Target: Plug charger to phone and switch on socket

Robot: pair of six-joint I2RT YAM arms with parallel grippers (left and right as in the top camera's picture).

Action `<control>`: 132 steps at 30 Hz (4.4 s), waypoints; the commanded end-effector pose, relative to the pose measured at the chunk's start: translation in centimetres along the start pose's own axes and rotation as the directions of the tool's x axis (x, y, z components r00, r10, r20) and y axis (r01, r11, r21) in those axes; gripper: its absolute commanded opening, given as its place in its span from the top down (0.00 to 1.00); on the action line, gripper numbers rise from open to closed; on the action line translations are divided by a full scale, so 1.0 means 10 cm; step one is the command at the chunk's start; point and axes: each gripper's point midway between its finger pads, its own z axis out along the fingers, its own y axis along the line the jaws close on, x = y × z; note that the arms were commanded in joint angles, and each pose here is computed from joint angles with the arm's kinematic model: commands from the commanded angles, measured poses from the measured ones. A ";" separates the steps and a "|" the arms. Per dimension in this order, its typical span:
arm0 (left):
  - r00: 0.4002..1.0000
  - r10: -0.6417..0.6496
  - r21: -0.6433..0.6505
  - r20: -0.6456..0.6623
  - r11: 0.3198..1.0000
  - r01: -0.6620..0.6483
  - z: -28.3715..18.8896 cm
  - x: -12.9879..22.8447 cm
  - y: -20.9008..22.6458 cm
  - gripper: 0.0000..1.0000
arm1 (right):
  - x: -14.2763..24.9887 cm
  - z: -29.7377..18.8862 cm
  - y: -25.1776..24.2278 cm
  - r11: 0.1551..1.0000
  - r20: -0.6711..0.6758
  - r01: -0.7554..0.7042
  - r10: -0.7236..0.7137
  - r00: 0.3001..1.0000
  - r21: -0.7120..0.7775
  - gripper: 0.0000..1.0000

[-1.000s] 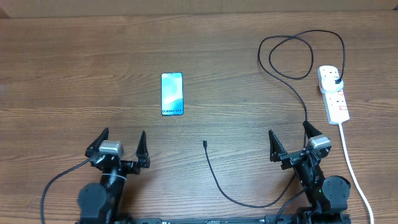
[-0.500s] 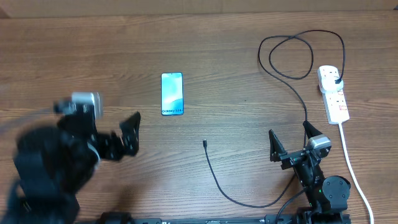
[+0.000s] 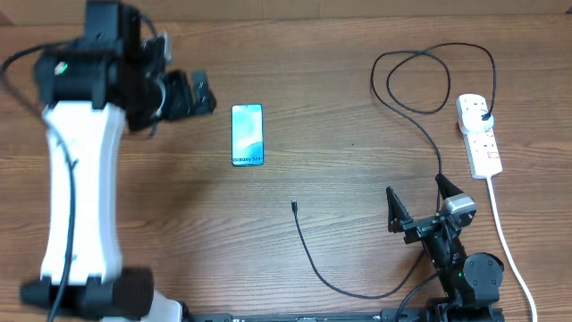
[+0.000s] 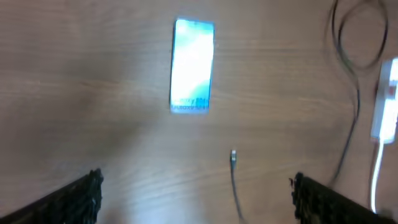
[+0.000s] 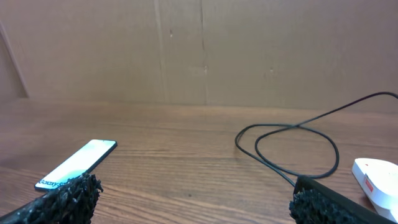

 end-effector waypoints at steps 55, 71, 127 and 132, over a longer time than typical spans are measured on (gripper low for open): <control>0.916 -0.037 -0.312 -0.400 0.945 -0.098 3.10 0.74 0.32 0.14 | 0.02 0.00 0.00 1.000 0.005 -0.001 0.001 1.000 -0.002 0.00; 0.942 0.008 -0.357 -0.336 0.924 -0.135 3.29 0.71 0.53 0.05 | 0.02 0.00 0.00 1.000 0.005 -0.001 0.001 1.000 -0.002 0.00; 0.896 0.163 0.446 -0.413 0.894 0.042 2.32 0.63 -0.62 0.28 | -0.23 -0.09 0.39 0.953 -0.017 -0.218 0.220 0.975 -0.211 0.00; 0.893 0.165 0.484 -0.419 0.872 0.066 2.27 0.63 -0.69 0.29 | -0.79 -0.23 0.42 0.954 -0.086 -0.252 0.240 0.967 -0.164 0.00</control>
